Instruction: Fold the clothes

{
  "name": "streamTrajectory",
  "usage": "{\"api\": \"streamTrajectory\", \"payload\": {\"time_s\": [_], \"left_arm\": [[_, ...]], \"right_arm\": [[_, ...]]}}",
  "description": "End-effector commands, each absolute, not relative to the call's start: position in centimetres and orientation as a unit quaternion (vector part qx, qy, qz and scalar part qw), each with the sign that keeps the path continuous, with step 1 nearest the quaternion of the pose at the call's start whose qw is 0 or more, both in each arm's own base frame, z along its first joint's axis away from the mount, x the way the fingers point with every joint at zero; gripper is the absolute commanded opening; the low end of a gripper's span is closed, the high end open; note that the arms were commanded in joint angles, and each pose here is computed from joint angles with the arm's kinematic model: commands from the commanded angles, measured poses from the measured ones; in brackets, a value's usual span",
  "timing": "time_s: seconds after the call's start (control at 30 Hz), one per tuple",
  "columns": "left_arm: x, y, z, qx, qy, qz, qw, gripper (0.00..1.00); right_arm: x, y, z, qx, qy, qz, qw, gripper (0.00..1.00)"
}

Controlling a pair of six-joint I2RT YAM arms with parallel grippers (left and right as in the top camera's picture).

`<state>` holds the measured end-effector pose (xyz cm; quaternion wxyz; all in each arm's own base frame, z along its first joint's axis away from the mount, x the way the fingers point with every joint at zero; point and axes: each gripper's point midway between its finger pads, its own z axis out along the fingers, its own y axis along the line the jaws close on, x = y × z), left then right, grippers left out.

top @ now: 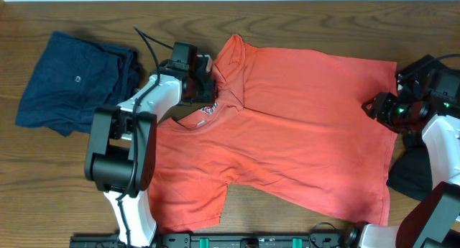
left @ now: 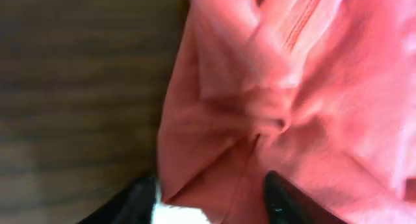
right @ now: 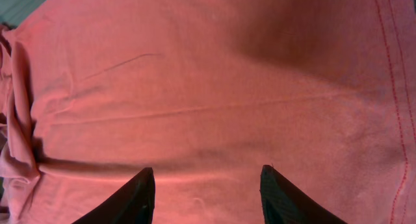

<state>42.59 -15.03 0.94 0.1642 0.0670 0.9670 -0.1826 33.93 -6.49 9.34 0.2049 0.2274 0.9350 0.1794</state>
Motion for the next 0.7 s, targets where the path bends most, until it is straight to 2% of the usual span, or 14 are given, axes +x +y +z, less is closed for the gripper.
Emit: {"api": "streamTrajectory", "payload": {"time_s": [0.0, 0.03, 0.1, 0.23, 0.43, 0.57, 0.67], "left_arm": [[41.9, -15.8, -0.5, 0.063, 0.967, -0.204, 0.137, 0.35], [41.9, -15.7, -0.4, 0.063, 0.967, -0.204, 0.138, 0.21], [42.5, -15.6, 0.1, 0.062, 0.965, -0.205, 0.150, 0.06], [45.1, -15.0, 3.5, 0.060, 0.956, -0.204, 0.200, 0.06], [50.6, -14.7, 14.0, 0.092, 0.919, -0.187, 0.335, 0.06], [51.8, -15.0, 16.5, 0.120, 0.903, -0.176, 0.373, 0.06], [53.6, -13.4, 16.9, 0.116, 0.896, -0.121, 0.411, 0.06]], "right_arm": [[34.2, -5.8, 9.7, 0.215, 0.936, 0.184, 0.208, 0.51], [34.2, -5.8, 9.7, 0.214, 0.937, 0.184, 0.208, 0.51], [34.3, -5.8, 9.7, 0.214, 0.936, 0.184, 0.209, 0.51], [34.4, -5.8, 9.7, 0.214, 0.936, 0.183, 0.211, 0.52], [34.4, -5.8, 9.7, 0.213, 0.936, 0.183, 0.211, 0.52], [34.4, -5.8, 9.8, 0.214, 0.936, 0.183, 0.212, 0.52], [34.4, -5.8, 9.7, 0.214, 0.936, 0.183, 0.211, 0.52]]}}
